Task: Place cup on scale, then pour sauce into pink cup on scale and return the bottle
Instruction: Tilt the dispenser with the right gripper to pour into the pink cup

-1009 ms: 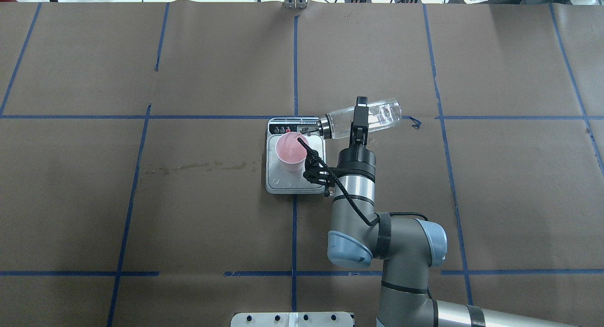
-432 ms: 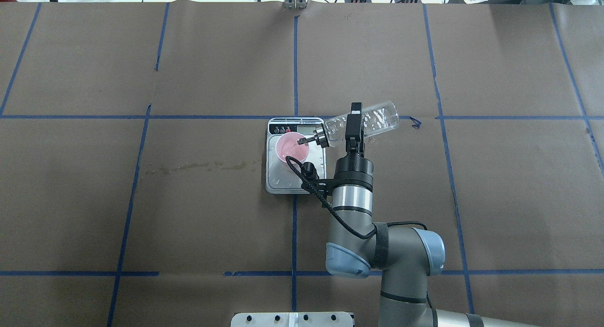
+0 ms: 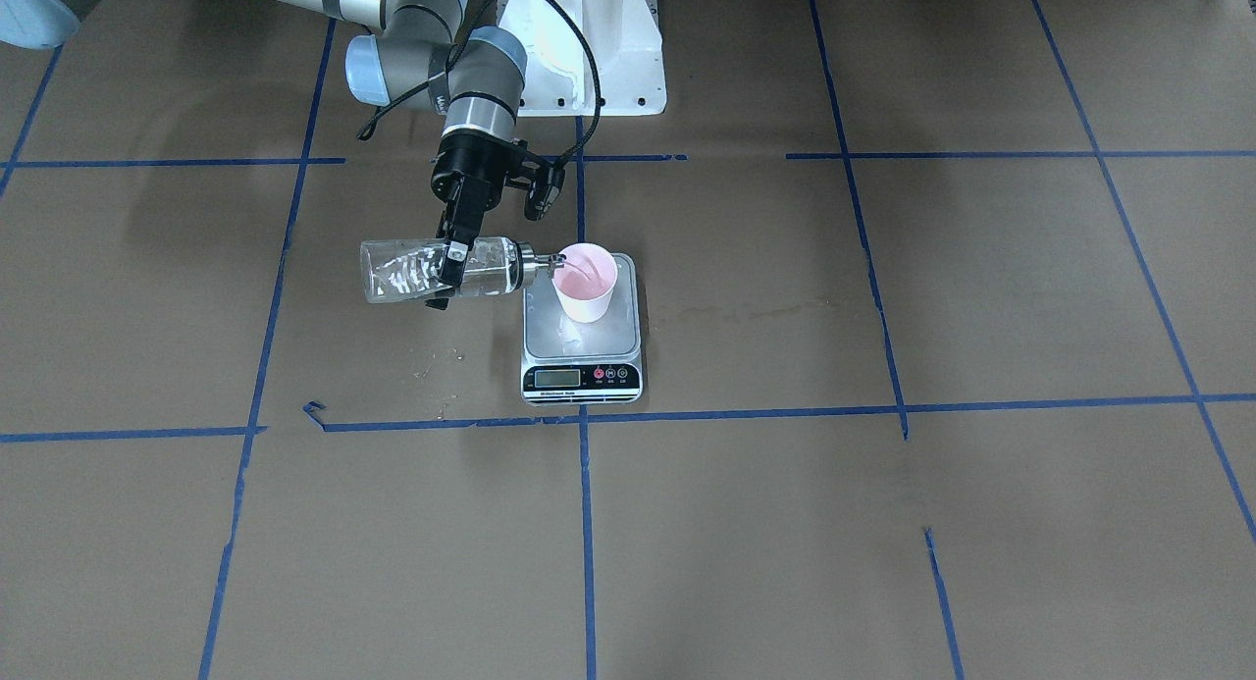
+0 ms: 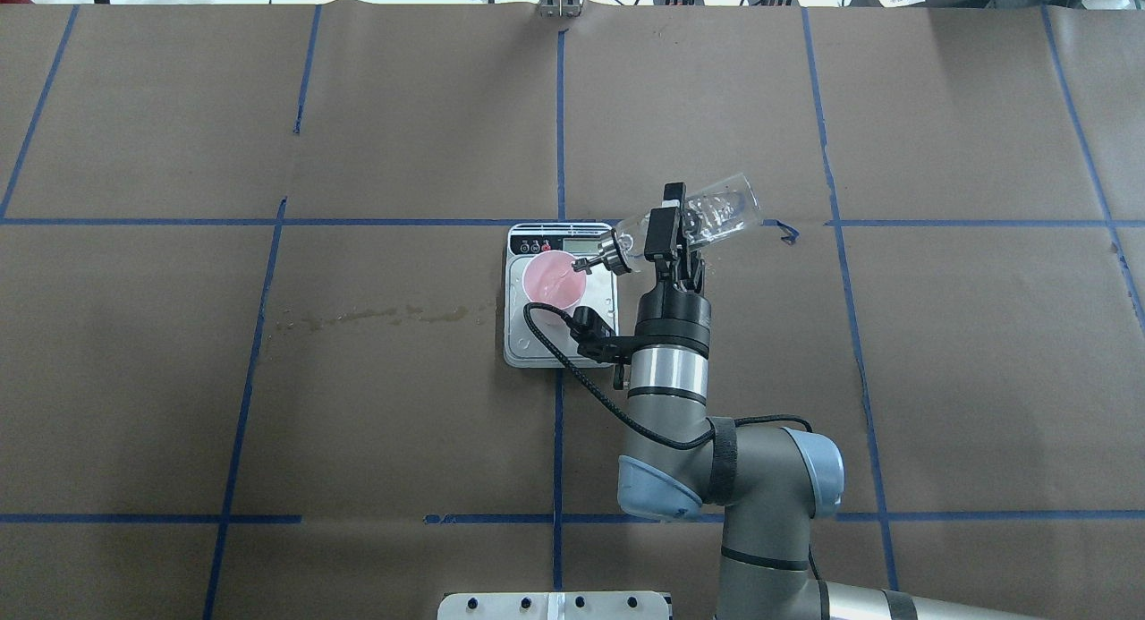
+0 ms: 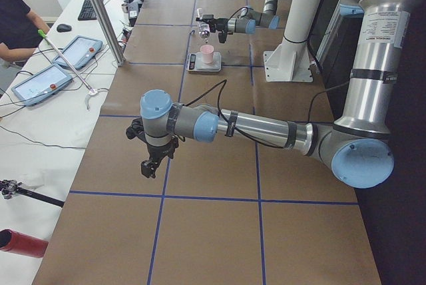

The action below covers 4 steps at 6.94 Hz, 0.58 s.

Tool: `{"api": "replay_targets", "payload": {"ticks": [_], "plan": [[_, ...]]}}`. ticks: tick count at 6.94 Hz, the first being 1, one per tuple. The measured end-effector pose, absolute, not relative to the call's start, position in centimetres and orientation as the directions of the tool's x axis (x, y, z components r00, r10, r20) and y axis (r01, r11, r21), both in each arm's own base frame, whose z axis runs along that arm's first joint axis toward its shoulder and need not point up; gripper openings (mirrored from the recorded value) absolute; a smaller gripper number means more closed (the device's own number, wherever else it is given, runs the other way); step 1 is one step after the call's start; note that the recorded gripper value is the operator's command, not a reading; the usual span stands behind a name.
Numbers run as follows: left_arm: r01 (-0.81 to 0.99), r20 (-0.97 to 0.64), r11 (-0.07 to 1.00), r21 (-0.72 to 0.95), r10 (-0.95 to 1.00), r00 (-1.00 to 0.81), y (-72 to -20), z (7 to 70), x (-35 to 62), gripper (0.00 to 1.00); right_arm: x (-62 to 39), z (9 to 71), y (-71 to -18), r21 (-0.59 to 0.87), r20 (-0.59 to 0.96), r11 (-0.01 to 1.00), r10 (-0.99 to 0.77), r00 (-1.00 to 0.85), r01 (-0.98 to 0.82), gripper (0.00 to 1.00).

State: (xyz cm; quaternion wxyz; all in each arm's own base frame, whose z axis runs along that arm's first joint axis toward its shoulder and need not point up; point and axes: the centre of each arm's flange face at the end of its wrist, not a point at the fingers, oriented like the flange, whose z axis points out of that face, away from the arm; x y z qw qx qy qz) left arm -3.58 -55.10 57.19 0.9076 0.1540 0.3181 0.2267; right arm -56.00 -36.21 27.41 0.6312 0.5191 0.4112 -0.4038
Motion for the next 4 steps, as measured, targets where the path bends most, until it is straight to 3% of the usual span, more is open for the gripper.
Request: {"api": "replay_targets", "payload": {"ticks": [2,4], "plan": [[-0.314,-0.507,0.849,0.425,0.51,0.695,-55.11,57.13,-3.58,1.0,-55.81,26.88,-36.35,0.349,-0.929,0.134,-0.079,0.361,0.927,0.0],[-0.314,-0.506,0.848,0.427,0.511,0.695,-55.11,57.02,-3.58,1.0,-55.66,26.82,-36.35,0.469,-0.874,0.13,-0.075,0.48,0.874,0.0]]}}
